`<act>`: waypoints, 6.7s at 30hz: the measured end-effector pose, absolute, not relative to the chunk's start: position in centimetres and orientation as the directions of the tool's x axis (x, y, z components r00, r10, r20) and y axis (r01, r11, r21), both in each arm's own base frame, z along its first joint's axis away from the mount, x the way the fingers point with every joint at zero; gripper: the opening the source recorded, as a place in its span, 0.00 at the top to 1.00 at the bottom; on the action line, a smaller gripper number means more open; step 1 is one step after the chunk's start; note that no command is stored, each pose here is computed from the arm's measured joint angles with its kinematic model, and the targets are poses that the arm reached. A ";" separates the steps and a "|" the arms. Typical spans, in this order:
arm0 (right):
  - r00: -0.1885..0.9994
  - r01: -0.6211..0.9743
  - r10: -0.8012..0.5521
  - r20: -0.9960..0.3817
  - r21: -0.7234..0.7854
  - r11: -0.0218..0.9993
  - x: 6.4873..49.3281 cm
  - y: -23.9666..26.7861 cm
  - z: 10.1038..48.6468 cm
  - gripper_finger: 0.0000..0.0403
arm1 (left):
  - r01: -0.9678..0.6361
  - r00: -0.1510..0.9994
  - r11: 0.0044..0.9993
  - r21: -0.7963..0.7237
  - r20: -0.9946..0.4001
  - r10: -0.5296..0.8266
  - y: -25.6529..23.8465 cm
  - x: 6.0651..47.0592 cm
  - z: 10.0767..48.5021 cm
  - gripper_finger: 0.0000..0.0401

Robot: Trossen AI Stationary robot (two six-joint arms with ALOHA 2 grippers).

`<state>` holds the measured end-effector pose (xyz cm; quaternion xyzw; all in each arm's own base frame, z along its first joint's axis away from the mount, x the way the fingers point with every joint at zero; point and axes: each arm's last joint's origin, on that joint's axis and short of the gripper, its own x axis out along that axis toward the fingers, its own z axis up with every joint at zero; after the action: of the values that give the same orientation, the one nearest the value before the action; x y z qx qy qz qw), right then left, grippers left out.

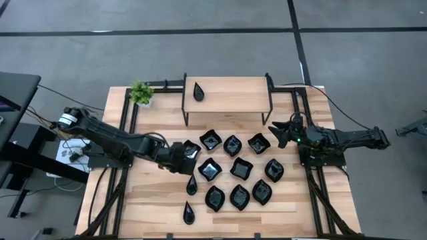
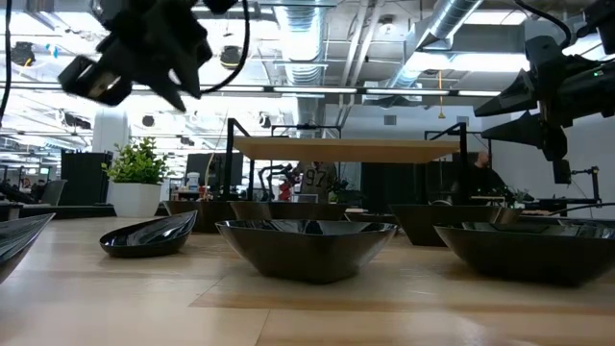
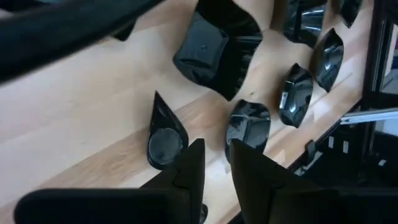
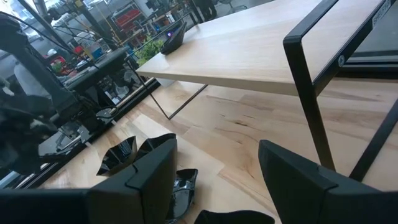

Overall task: Pick & Place Mini shaped plates
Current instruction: Stack the drop shaped plate on top of the drop shaped plates on the shelf

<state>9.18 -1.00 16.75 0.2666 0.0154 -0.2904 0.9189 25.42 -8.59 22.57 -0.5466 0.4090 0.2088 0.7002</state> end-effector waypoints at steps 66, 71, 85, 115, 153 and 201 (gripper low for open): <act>0.832 0.540 -0.523 -0.184 0.481 0.690 9.2 -1.0 16.7 0.45 | -0.788 0.467 0.355 -0.504 -0.864 -0.190 -10.2 27.0 13.1 0.68; 0.832 0.540 -0.523 -0.184 0.481 0.690 9.2 -1.0 16.7 0.45 | -0.787 0.465 0.355 -0.504 -0.864 -0.195 -10.2 27.0 13.1 0.68; 0.832 0.540 -0.523 -0.184 0.481 0.690 9.2 -1.0 16.8 0.45 | -0.788 0.466 0.354 -0.504 -0.864 -0.192 -10.2 27.0 13.1 0.87; 0.830 0.543 -0.526 -0.183 0.480 0.689 9.2 -1.0 16.7 0.45 | -0.376 0.913 0.419 -0.826 -0.407 0.019 -5.9 22.6 27.5 0.99; 0.830 0.542 -0.526 -0.183 0.481 0.689 9.2 -1.0 16.8 0.45 | -0.725 0.647 0.509 -0.464 -0.713 0.271 23.1 26.5 31.1 0.99; 0.830 0.543 -0.526 -0.183 0.480 0.689 9.2 -1.0 16.8 0.45 | -0.784 0.577 0.468 -0.408 -0.756 0.308 22.0 28.2 29.9 0.99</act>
<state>9.18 -1.01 16.75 0.2662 0.0153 -0.2908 0.9189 28.19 22.03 29.92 -0.3864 0.3079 0.3413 0.7996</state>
